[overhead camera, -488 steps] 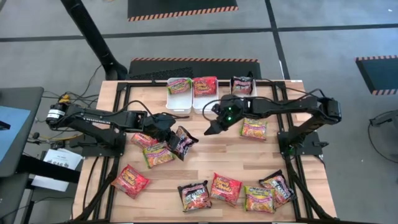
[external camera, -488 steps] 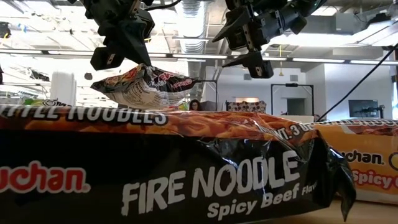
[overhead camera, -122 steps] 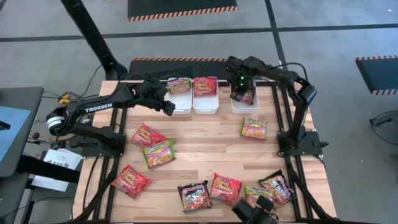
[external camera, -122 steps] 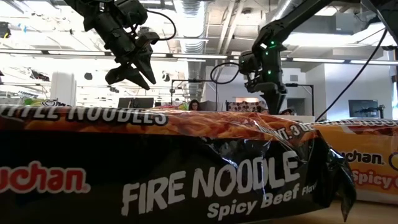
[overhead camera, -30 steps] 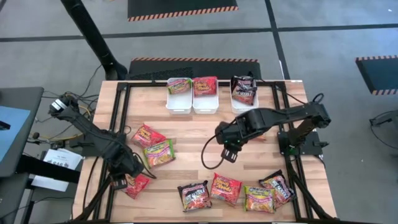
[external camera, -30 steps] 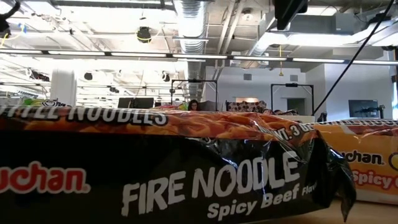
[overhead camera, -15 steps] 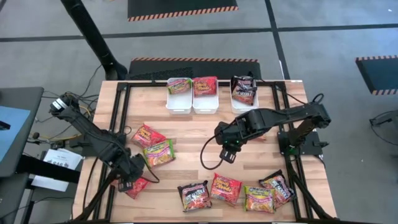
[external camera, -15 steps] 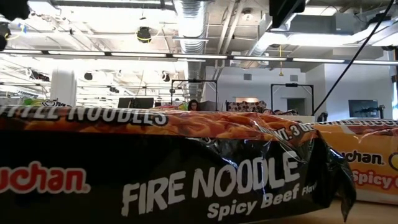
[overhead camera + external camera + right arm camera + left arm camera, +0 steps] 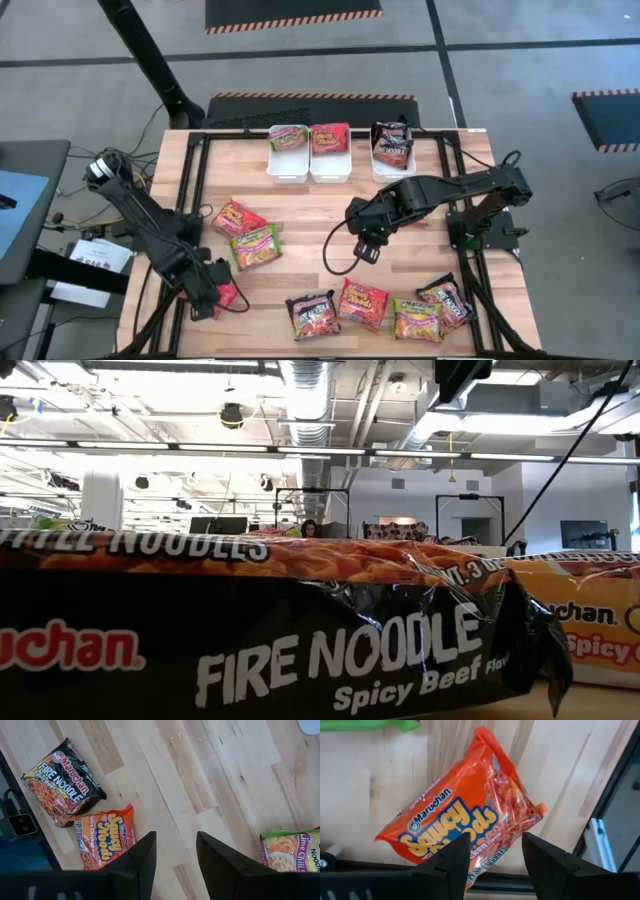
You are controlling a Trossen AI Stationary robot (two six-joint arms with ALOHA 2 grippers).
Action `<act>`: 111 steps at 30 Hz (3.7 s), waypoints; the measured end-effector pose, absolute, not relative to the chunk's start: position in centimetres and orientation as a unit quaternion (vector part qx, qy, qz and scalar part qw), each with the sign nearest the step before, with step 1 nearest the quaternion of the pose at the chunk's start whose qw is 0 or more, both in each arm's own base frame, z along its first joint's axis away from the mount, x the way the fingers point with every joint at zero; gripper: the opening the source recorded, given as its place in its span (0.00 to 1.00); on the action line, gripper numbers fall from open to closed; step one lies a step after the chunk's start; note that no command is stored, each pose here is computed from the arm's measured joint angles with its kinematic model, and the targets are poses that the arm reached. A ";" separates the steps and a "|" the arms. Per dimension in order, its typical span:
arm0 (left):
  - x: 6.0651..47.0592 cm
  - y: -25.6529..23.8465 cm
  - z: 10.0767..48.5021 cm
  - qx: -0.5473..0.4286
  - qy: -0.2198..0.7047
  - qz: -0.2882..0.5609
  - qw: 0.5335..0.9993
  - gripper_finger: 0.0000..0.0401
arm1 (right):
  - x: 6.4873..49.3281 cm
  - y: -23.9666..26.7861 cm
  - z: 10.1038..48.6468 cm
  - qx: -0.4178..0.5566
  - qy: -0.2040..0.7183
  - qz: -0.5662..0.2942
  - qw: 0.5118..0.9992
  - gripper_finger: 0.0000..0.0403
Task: Sort Maruchan noodles
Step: Put the orange noodle pack into the middle white bin
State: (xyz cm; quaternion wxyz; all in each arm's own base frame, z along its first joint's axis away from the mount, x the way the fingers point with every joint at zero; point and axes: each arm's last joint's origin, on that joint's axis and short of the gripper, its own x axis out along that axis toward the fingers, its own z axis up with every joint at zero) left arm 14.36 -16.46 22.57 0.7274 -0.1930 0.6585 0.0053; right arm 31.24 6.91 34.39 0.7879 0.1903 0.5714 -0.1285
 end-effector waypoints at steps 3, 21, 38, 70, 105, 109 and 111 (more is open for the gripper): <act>14.3 -16.7 22.3 -0.185 0.663 0.007 0.726 0.41 | 31.2 6.9 34.4 0.190 0.571 -0.128 0.788 0.41; 15.1 -18.6 18.2 -0.115 0.715 0.040 0.689 0.41 | 31.2 7.1 34.4 0.189 0.571 -0.126 0.789 0.41; 15.7 -19.2 16.8 -0.095 0.729 0.033 0.677 0.30 | 31.2 7.1 34.4 0.189 0.571 -0.125 0.789 0.41; 18.9 -16.1 20.8 -0.135 0.610 -0.056 0.779 0.00 | 31.3 7.0 34.4 0.195 0.563 -0.144 0.790 0.41; 26.1 -9.5 23.9 -0.126 0.457 -0.108 0.874 0.00 | 31.5 5.7 34.5 0.218 0.567 -0.134 0.783 0.41; 26.9 -8.0 24.9 -0.116 0.436 -0.088 0.888 0.00 | 31.5 5.2 34.7 0.217 0.563 -0.135 0.786 0.41; 27.2 -7.3 25.2 -0.110 0.429 -0.076 0.893 0.00 | 31.3 4.9 34.9 0.216 0.560 -0.134 0.789 0.41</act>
